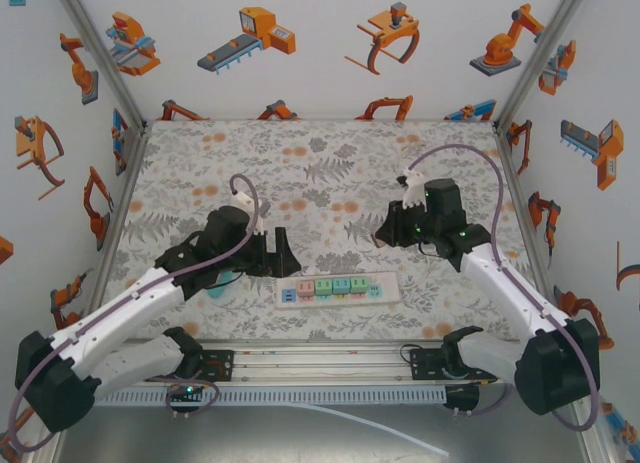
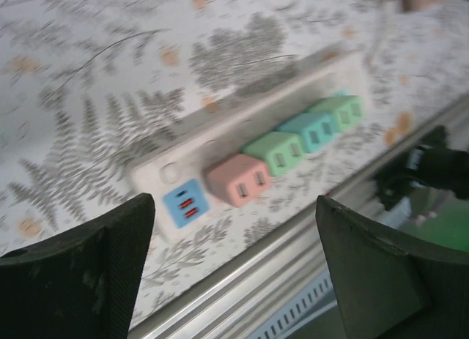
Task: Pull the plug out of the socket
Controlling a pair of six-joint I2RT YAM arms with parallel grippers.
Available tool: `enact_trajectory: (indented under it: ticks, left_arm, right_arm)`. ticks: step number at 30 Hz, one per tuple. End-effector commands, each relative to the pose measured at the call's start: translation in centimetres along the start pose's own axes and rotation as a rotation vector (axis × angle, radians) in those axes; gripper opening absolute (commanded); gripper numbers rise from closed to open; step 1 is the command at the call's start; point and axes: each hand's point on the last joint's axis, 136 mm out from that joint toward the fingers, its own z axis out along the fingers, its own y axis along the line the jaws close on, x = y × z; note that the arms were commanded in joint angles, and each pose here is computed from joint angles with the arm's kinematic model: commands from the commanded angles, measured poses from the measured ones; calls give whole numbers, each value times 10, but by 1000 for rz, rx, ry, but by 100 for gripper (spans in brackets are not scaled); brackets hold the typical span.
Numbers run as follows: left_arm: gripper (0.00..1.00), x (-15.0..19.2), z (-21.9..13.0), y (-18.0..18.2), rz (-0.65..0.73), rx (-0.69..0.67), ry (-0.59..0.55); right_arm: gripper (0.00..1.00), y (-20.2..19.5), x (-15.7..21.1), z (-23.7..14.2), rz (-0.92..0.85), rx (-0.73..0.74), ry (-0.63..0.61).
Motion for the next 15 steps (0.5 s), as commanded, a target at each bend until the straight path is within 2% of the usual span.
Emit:
enact_trajectory:
  ticks: [1,4,9,15]
  left_arm:
    - [87,-3,-13,-49,114,260,-41]
    - [90,-1,-20,-58,139,308,-63]
    - [93,4,-19,-53,141,292,-56]
    - [95,6,-15,-47,134,259,-46]
  right_arm:
    - [27,-30,5,11,267,33,-68]
    - [27,-42,20,21,336,11,-73]
    - [28,-58,41,34,368,39,-49]
    - [39,-75,64,43,396,80,-9]
